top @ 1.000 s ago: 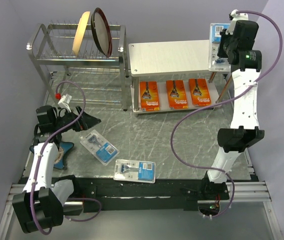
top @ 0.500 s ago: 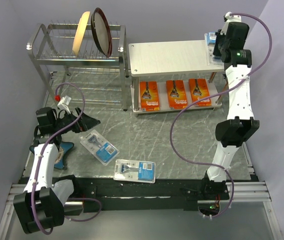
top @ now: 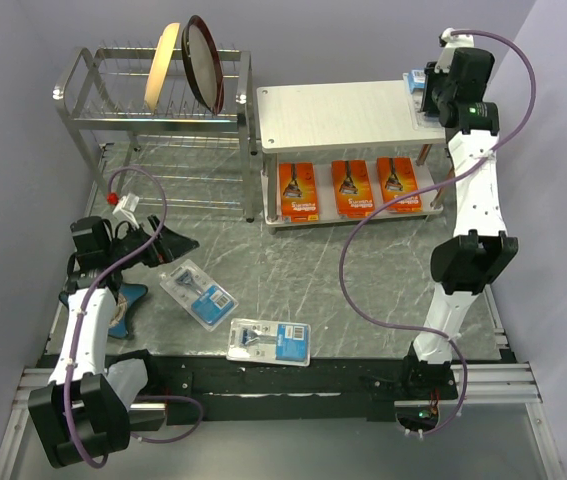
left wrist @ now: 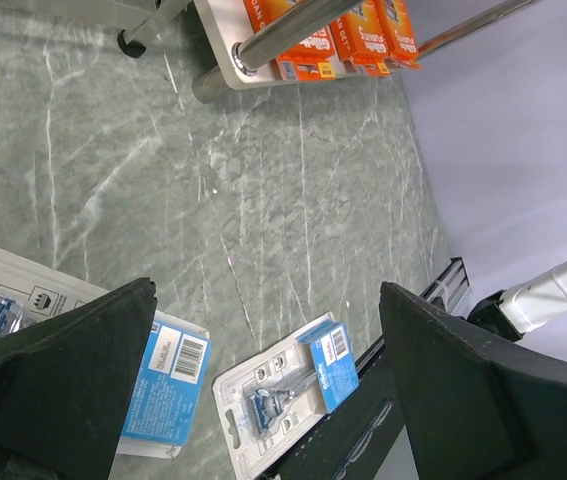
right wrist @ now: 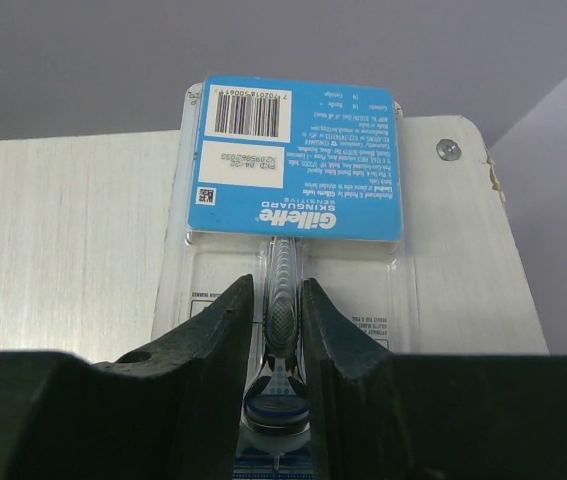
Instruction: Place and organize the shaving razors onto the shelf
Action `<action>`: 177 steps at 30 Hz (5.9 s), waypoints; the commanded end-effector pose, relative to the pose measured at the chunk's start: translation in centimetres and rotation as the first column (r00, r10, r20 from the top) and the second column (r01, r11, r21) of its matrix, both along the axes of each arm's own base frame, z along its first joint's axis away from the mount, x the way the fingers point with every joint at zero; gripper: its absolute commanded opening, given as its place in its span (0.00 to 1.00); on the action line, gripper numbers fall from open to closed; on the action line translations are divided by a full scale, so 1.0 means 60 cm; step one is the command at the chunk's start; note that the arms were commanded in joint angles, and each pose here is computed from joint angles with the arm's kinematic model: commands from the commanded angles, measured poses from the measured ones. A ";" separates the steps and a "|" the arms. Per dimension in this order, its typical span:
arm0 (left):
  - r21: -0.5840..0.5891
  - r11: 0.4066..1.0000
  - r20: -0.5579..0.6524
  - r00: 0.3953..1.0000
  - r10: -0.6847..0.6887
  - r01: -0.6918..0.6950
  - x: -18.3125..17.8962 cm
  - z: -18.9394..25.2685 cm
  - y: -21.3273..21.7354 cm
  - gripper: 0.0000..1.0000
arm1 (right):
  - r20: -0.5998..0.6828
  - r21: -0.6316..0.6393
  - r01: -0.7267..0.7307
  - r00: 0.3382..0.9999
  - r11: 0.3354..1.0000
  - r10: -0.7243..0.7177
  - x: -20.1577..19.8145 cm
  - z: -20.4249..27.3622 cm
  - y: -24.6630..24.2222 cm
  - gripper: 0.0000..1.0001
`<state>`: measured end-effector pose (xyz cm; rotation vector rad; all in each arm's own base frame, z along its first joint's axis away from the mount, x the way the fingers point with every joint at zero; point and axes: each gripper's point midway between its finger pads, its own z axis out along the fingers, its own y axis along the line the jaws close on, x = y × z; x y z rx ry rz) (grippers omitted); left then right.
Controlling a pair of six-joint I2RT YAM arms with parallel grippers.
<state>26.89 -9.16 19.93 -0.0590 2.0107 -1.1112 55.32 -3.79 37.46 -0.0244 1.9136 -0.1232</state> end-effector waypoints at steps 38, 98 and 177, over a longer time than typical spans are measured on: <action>-0.018 1.000 0.080 0.997 0.009 -0.007 0.006 0.047 0.004 1.00 | 0.322 0.044 -0.109 0.943 0.993 0.089 -0.220 0.226 0.056 1.00; -0.051 0.996 0.042 0.996 0.082 -0.080 0.003 0.035 0.025 0.99 | -0.104 0.197 0.126 0.989 0.972 -0.107 -0.078 -0.058 -0.058 0.34; 0.759 0.136 -0.095 0.315 -0.944 0.637 -0.190 -0.084 -0.213 0.98 | 0.147 0.052 -0.310 0.942 0.949 0.300 -0.358 -0.033 0.246 1.00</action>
